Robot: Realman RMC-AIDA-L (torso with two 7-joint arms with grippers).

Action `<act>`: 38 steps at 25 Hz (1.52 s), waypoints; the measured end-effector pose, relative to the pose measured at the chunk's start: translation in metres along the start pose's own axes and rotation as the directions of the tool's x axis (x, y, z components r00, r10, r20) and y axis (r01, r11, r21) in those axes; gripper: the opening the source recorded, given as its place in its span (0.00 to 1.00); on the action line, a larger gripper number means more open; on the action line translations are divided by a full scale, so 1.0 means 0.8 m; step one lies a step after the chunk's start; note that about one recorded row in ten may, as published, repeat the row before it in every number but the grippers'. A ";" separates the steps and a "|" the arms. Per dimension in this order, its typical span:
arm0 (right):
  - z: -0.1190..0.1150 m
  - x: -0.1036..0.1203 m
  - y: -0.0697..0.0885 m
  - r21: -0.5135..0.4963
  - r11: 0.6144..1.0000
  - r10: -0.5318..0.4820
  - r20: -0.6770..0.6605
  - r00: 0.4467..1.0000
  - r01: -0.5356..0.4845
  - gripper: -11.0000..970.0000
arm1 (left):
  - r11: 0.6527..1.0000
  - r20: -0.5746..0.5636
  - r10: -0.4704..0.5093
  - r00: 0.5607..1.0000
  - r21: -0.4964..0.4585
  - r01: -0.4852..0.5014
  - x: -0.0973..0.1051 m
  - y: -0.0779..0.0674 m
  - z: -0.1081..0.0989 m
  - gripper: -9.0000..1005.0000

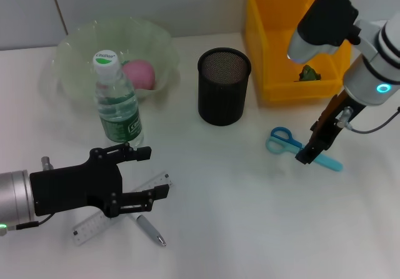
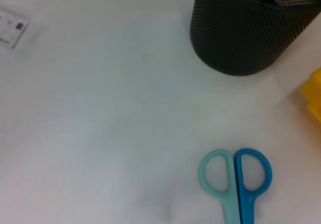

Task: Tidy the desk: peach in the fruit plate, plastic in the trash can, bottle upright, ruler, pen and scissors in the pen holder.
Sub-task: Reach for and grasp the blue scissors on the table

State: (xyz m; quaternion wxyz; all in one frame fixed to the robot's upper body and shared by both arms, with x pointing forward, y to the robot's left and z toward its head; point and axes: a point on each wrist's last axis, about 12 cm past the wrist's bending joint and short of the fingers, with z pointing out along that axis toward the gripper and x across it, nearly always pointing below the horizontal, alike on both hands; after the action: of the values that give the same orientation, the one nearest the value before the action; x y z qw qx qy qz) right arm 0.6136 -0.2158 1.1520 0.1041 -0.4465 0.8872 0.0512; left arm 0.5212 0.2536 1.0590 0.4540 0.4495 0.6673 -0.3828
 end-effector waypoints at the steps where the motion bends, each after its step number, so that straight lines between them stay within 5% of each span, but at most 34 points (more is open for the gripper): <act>1: 0.007 -0.001 -0.001 0.002 1.000 0.007 -0.001 1.000 -0.007 0.77 | 1.000 0.000 -0.001 1.000 0.000 0.001 0.000 0.000 0.000 0.82; 21: 0.036 0.002 -0.005 0.009 0.999 0.041 0.015 0.999 -0.041 0.76 | 1.000 -0.006 -0.021 1.000 -0.003 0.021 0.003 -0.002 -0.001 0.82; 25: 0.037 0.000 -0.004 0.009 0.999 0.041 0.019 0.999 -0.041 0.55 | 1.000 -0.006 -0.024 1.000 -0.002 0.024 0.004 -0.002 -0.001 0.82; 31: 0.039 0.002 -0.004 0.005 0.999 0.044 0.018 0.999 -0.044 0.38 | 1.000 -0.007 -0.030 1.000 -0.001 0.030 0.003 -0.002 -0.002 0.82; 38: 0.042 0.003 -0.004 0.003 0.999 0.045 0.015 0.999 -0.045 0.38 | 1.000 -0.006 -0.031 0.999 0.000 0.031 0.004 -0.002 -0.002 0.82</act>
State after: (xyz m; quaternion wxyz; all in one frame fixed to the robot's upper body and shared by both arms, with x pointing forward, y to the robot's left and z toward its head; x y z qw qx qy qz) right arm 0.6194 -0.2131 1.1184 0.1102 -0.4258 0.8964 0.0556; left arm 0.5185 0.2556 1.0569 0.4459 0.4401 0.6758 -0.3884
